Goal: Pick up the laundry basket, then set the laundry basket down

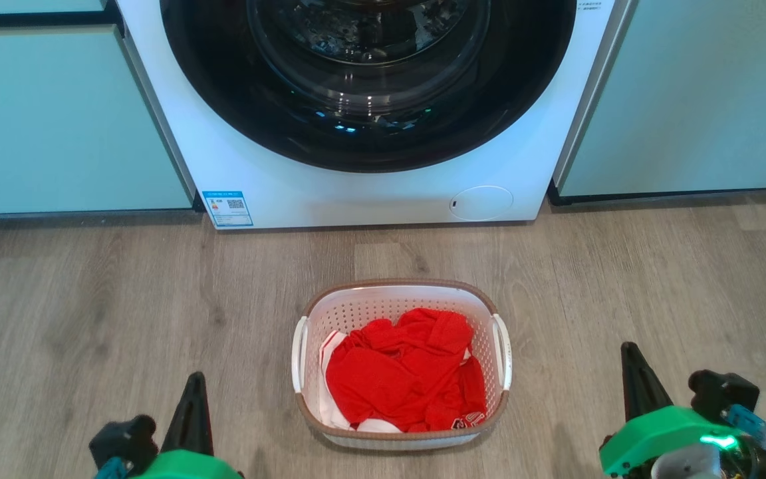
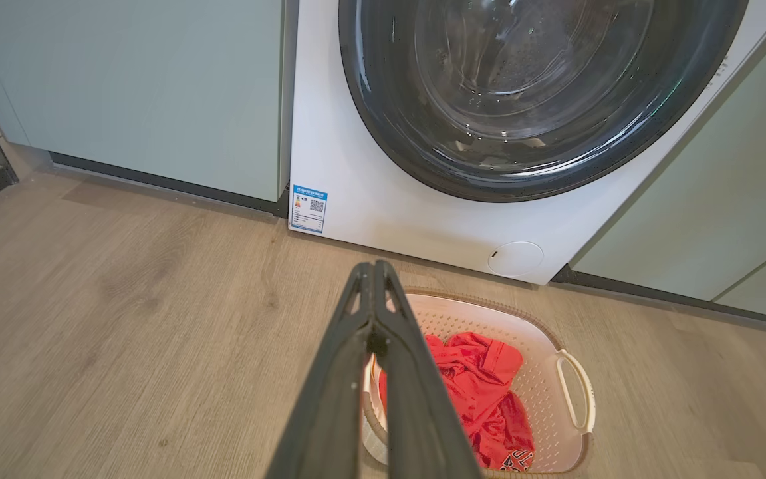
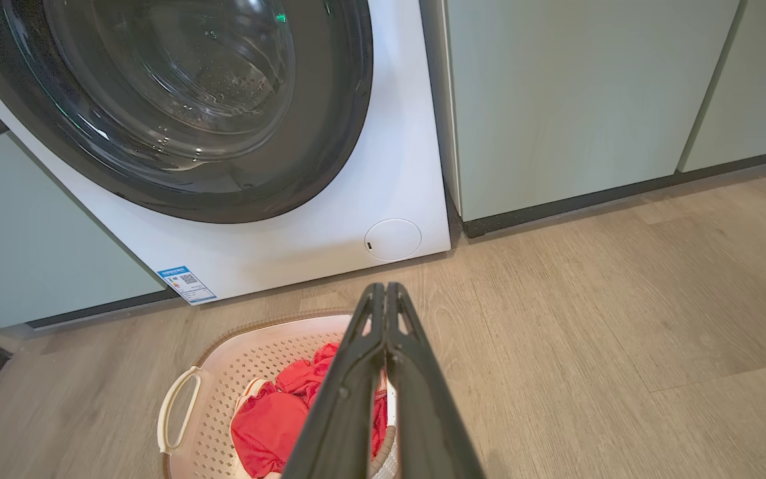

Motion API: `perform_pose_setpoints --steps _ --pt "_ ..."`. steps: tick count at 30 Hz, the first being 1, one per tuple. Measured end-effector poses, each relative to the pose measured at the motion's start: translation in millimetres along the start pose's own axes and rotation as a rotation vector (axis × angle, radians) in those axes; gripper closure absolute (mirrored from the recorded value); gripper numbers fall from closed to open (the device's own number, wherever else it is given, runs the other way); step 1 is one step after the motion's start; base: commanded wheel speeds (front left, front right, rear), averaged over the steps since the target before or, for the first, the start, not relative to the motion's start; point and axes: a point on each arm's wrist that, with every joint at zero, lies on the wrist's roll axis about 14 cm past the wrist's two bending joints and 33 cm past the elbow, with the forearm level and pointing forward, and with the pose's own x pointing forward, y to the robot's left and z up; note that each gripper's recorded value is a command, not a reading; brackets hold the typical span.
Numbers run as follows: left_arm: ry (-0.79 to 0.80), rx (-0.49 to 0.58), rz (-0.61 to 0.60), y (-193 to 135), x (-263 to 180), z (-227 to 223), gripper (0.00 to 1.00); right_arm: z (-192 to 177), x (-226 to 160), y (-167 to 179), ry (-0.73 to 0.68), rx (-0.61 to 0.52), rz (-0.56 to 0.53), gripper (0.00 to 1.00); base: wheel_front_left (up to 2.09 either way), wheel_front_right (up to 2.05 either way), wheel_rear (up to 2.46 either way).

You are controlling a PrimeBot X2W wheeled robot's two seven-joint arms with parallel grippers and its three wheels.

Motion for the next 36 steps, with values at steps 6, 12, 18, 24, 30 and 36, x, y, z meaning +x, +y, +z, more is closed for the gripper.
perform_pose_setpoints --steps 6,12,18,24,30,36 --pt "0.020 -0.057 0.008 2 1 -3 1.00 0 0 -3 -0.001 0.056 -0.015 1.00 0.00 0.00 0.00" --pt "0.023 -0.126 0.011 2 6 -1 1.00 0 0 -6 0.004 0.123 -0.032 1.00 0.00 0.00 0.00" --pt "0.036 -0.196 0.021 5 7 -3 1.00 0 0 -9 0.009 0.189 -0.048 1.00 0.00 0.00 0.00" --pt "0.036 -0.264 0.034 9 11 0 1.00 1 1 -12 0.007 0.256 -0.064 1.00 0.00 0.00 0.00" --pt "0.050 -0.333 0.036 10 12 -1 1.00 5 3 -15 -0.005 0.323 -0.076 1.00 0.00 0.00 0.00" --pt "0.049 -0.402 0.033 9 16 2 1.00 8 5 -17 -0.010 0.389 -0.084 1.00 0.00 0.00 0.00"
